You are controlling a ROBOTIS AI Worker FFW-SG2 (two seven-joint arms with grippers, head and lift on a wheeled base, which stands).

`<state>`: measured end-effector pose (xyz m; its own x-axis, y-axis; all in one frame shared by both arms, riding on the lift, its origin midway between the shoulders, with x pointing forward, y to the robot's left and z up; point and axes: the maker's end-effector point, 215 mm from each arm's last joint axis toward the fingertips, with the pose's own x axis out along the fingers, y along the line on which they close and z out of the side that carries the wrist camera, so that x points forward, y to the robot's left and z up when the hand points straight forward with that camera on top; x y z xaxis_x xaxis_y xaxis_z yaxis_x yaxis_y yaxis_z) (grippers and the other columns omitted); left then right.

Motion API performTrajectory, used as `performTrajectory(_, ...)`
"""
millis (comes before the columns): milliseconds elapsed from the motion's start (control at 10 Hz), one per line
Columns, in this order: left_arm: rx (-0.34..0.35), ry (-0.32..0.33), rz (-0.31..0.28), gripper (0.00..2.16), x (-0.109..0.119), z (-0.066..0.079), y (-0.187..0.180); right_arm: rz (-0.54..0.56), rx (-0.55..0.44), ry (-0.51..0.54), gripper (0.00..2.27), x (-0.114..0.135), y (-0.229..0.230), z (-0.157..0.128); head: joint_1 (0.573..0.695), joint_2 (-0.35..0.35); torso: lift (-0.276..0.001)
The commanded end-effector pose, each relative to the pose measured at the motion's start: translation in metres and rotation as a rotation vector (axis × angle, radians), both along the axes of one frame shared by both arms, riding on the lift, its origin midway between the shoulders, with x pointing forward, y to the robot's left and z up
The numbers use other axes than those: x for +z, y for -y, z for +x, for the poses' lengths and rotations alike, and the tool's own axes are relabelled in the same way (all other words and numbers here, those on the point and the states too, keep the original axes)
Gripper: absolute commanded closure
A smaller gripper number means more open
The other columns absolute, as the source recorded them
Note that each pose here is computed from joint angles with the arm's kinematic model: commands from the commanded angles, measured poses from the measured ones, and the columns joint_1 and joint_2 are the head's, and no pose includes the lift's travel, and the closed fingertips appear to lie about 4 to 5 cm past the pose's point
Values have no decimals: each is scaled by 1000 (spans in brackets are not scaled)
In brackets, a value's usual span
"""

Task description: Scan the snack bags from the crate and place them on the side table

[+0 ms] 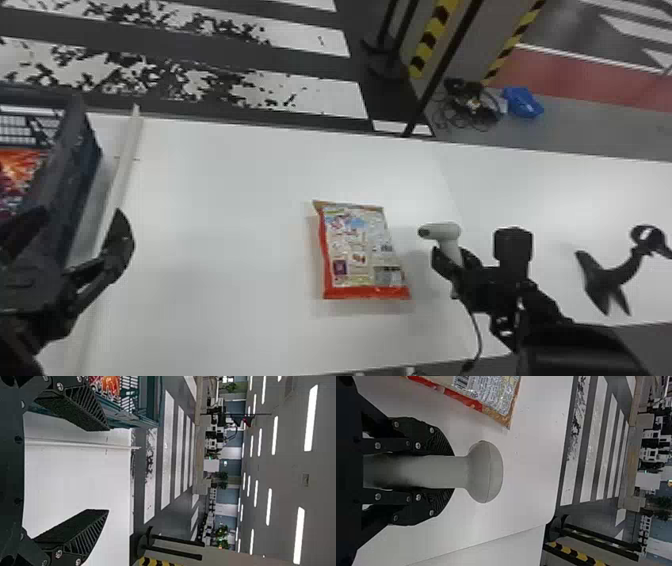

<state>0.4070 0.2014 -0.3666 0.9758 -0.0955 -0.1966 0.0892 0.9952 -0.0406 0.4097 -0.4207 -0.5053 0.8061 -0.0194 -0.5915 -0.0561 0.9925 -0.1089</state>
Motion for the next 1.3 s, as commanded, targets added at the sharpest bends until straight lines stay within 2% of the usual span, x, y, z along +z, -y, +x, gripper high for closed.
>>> performTrajectory(0,-1,1,1,154,1,-1,0,-3,-5,-5,2240,-7,5,2,695,-295,-94)
performTrajectory(300,-2,-2,3,154,0,-2,0,3,-14,-26,2240,-21,9,0,695,-305,-94)
performTrajectory(700,1,-5,4,154,-2,-3,-1,4,-14,-38,2219,-27,11,-1,695,-312,-94)
performTrajectory(900,2,-9,3,154,-3,-4,-2,1,-11,-31,1841,-29,9,0,695,-311,-94)
performTrajectory(1100,2,-12,3,154,-5,-4,-2,2,-4,-28,1244,-32,6,0,695,-307,-94)
performTrajectory(1200,2,-12,3,154,-5,-4,-2,0,-2,-23,815,-30,6,1,695,-305,-94)
